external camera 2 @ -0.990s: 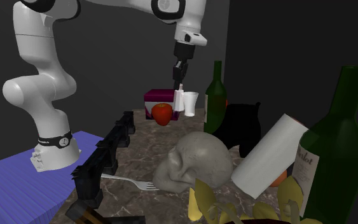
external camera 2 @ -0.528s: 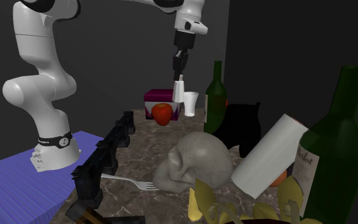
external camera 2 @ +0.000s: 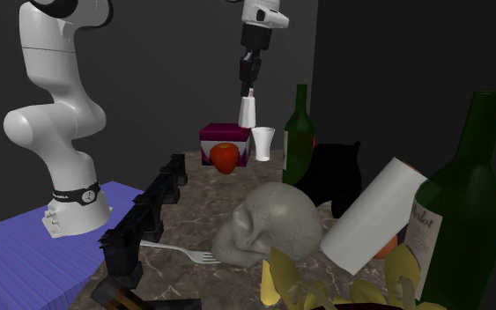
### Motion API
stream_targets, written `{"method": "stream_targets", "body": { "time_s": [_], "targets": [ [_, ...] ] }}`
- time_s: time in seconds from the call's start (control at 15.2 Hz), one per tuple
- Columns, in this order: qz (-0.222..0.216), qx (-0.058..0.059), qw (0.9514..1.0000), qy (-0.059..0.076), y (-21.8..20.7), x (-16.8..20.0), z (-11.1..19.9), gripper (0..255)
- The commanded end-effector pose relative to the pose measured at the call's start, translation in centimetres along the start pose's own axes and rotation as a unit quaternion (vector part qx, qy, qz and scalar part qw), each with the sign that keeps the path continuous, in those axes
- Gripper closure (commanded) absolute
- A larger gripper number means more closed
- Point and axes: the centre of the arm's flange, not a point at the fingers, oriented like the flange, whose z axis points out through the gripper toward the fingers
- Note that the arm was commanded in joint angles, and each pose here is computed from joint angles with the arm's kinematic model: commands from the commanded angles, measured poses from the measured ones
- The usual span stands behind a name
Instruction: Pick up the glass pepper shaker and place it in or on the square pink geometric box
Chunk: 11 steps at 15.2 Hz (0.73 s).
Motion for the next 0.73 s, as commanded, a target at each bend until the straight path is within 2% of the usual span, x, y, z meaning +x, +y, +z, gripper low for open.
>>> {"method": "stream_targets", "body": {
  "time_s": [0.0,0.07,0.66],
  "targets": [
    [0.000,0.000,1.0000,0.000,0.0,-0.2,-1.0,255],
    [0.000,0.000,1.0000,0.000,0.0,-0.2,-1.1,255],
    [0.000,0.000,1.0000,0.000,-10.2,-6.4,-0.7,255]
  ]
}}
